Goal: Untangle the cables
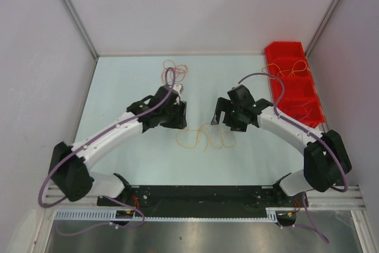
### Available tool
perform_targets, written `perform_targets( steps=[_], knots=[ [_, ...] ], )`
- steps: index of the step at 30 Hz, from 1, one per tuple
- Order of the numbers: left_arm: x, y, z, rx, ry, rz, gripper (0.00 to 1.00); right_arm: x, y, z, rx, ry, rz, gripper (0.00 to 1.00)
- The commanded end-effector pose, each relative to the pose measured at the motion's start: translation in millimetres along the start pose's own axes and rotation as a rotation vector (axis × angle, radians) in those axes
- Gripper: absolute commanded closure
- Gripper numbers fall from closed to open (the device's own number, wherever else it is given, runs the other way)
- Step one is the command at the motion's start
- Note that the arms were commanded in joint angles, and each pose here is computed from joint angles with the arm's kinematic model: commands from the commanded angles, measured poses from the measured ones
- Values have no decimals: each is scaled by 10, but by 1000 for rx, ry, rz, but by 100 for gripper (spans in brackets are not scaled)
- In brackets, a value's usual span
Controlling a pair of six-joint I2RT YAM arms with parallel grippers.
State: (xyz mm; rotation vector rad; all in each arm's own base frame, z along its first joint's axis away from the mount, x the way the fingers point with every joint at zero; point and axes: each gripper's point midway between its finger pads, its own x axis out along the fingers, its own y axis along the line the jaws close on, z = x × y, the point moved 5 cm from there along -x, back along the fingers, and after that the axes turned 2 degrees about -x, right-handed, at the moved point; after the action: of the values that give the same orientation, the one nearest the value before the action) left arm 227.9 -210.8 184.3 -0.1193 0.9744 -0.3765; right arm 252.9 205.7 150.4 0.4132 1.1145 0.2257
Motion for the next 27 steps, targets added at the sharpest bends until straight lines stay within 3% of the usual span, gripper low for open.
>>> perform_targets(
  steps=[1, 9, 27],
  knots=[
    [-416, 357, -66, 0, -47, 50, 36, 132, 66, -138, 31, -50, -136, 0],
    [-812, 624, -262, 27, -198, 47, 24, 480, 155, -286, 54, -80, -248, 0],
    [-972, 603, -266, 17, -339, -22, 23, 913, 509, -458, -54, -77, -375, 0]
  ],
)
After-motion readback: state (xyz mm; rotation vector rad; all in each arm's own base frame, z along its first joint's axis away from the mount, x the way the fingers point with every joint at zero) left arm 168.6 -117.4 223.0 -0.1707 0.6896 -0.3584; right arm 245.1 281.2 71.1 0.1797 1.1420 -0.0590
